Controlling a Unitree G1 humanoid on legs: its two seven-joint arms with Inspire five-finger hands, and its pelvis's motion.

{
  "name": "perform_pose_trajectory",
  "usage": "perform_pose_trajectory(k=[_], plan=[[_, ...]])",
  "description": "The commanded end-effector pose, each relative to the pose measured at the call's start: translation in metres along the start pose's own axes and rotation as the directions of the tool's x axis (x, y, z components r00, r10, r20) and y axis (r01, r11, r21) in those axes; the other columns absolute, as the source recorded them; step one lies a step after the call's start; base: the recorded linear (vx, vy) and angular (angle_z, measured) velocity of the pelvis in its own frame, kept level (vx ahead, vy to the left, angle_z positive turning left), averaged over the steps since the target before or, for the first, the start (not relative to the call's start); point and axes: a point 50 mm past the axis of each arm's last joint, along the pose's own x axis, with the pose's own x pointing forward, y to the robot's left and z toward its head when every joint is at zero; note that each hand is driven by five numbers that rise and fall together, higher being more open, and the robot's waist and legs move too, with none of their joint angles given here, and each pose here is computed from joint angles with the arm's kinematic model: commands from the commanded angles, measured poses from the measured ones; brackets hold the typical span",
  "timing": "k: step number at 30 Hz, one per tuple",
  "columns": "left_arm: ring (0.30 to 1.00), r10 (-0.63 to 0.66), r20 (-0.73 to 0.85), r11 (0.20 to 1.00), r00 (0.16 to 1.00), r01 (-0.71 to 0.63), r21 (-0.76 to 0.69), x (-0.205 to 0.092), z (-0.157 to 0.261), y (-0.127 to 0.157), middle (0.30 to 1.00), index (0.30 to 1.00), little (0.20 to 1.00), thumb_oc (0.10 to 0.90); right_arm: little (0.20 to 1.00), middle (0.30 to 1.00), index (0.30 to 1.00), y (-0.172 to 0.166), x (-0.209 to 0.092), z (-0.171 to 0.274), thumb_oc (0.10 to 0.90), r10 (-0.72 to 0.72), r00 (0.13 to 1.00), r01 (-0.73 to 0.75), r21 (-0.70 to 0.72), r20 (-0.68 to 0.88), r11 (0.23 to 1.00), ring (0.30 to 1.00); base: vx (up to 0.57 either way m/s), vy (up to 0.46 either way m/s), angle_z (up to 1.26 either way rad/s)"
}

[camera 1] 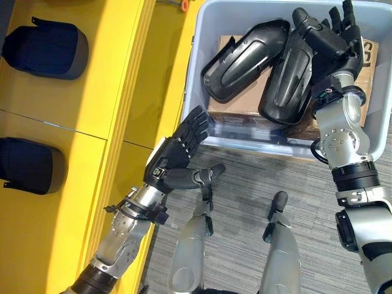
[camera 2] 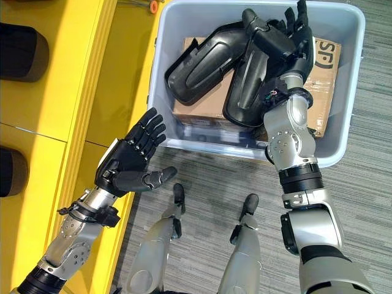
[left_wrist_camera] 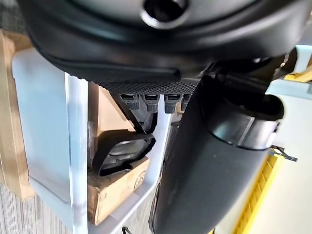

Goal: Move parts from the plastic box to the shelf.

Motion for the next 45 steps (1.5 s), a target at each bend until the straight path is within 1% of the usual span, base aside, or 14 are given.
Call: perform_pose_trajectory(k=[1, 3, 4, 6, 10, 16, 18, 20, 21, 27, 28, 33, 39, 45], plan=[[1.0, -0.16, 0.242, 0.986, 0.957, 0.164, 0.007, 0.002, 0.041, -0.026, 1.0, 1.0, 1.0, 0.9, 1.0, 1.0, 1.0, 0.063, -0.004, 0.08, 0.9, 0.294, 0.892, -0.307, -0.018, 0.345, 0.952, 1.0, 0.0, 0.0, 0.0], [1.0, -0.17, 0.236, 0.985, 0.957, 0.174, 0.003, 0.001, 0.04, -0.027, 1.0, 1.0, 1.0, 0.9, 1.0, 1.0, 1.0, 0.07, -0.007, 0.083, 0.9, 0.331, 0.874, -0.351, -0.009, 0.357, 0.936, 1.0, 0.0, -0.016, 0.0], [1.0, -0.168, 0.232, 0.985, 0.958, 0.17, 0.011, -0.001, 0.042, -0.025, 1.0, 1.0, 1.0, 0.9, 1.0, 1.0, 1.0, 0.07, -0.012, 0.082, 0.9, 0.337, 0.87, -0.342, -0.053, 0.359, 0.938, 1.0, -0.08, -0.035, 0.0], [1.0, -0.161, 0.231, 0.987, 0.96, 0.16, 0.024, -0.001, 0.043, -0.023, 1.0, 1.0, 1.0, 0.9, 1.0, 1.0, 1.0, 0.065, -0.018, 0.075, 0.9, 0.277, 0.897, -0.186, -0.275, 0.345, 0.943, 1.0, -0.08, -0.022, 0.02], [1.0, -0.132, 0.242, 0.991, 0.961, 0.127, 0.035, -0.002, 0.046, -0.021, 1.0, 1.0, 1.0, 0.9, 1.0, 1.0, 1.0, 0.05, -0.031, 0.059, 0.9, 0.263, 0.913, -0.109, -0.434, 0.312, 0.894, 1.0, 0.0, -0.001, 0.01], [1.0, -0.08, 0.27, 0.996, 0.959, 0.069, 0.051, 0.001, 0.048, -0.024, 1.0, 1.0, 1.0, 0.9, 1.0, 1.0, 1.0, 0.038, -0.06, 0.027, 0.9, 0.315, 0.926, -0.091, -0.688, 0.208, 0.72, 1.0, -0.02, 0.023, -0.05], [1.0, -0.06, 0.283, 0.997, 0.957, 0.047, 0.054, 0.004, 0.05, -0.024, 1.0, 1.0, 1.0, 0.9, 1.0, 1.0, 1.0, 0.035, -0.069, 0.018, 0.9, 0.334, 0.925, -0.059, -0.797, 0.183, 0.601, 1.0, -0.02, 0.037, -0.12], [1.0, -0.045, 0.292, 0.998, 0.955, 0.031, 0.052, 0.006, 0.049, -0.025, 1.0, 1.0, 1.0, 0.9, 1.0, 1.0, 1.0, 0.033, -0.075, 0.014, 0.9, 0.327, 0.93, -0.046, -0.829, 0.168, 0.558, 1.0, -0.02, 0.051, -0.19], [1.0, -0.034, 0.31, 0.999, 0.95, 0.024, 0.035, 0.009, 0.05, -0.027, 1.0, 1.0, 1.0, 0.9, 1.0, 1.0, 1.0, 0.029, -0.083, 0.004, 0.9, 0.304, 0.942, -0.03, -0.869, 0.141, 0.495, 1.0, -0.03, 0.064, -0.19], [1.0, -0.012, 0.354, 0.999, 0.935, 0.0, 0.034, 0.012, 0.057, -0.032, 1.0, 1.0, 1.0, 0.9, 1.0, 1.0, 1.0, 0.02, -0.098, -0.007, 0.9, 0.294, 0.946, -0.002, -0.904, 0.137, 0.428, 1.0, -0.03, 0.034, -0.14], [1.0, -0.025, 0.356, 0.999, 0.934, 0.01, 0.046, 0.016, 0.058, -0.036, 1.0, 1.0, 1.0, 0.9, 1.0, 1.0, 1.0, 0.023, -0.102, -0.013, 0.9, 0.31, 0.943, -0.007, -0.92, 0.125, 0.392, 1.0, -0.04, 0.016, -0.09], [1.0, -0.018, 0.354, 1.0, 0.935, 0.012, 0.017, 0.017, 0.057, -0.036, 1.0, 1.0, 1.0, 0.9, 1.0, 1.0, 1.0, 0.028, -0.098, -0.018, 0.9, 0.334, 0.937, -0.014, -0.942, 0.105, 0.335, 1.0, -0.01, 0.011, -0.02], [1.0, -0.037, 0.348, 0.999, 0.937, 0.036, 0.011, 0.017, 0.056, -0.037, 1.0, 1.0, 1.0, 0.9, 1.0, 1.0, 1.0, 0.039, -0.092, -0.008, 0.9, 0.416, 0.892, 0.086, -0.97, 0.177, 0.23, 1.0, 0.0, 0.012, 0.0], [1.0, -0.041, 0.344, 0.999, 0.938, 0.045, -0.003, 0.017, 0.055, -0.038, 1.0, 1.0, 1.0, 0.9, 1.0, 1.0, 1.0, 0.048, -0.092, -0.004, 0.9, 0.466, 0.866, 0.1, -0.975, 0.183, 0.197, 1.0, 0.0, 0.012, 0.0]])
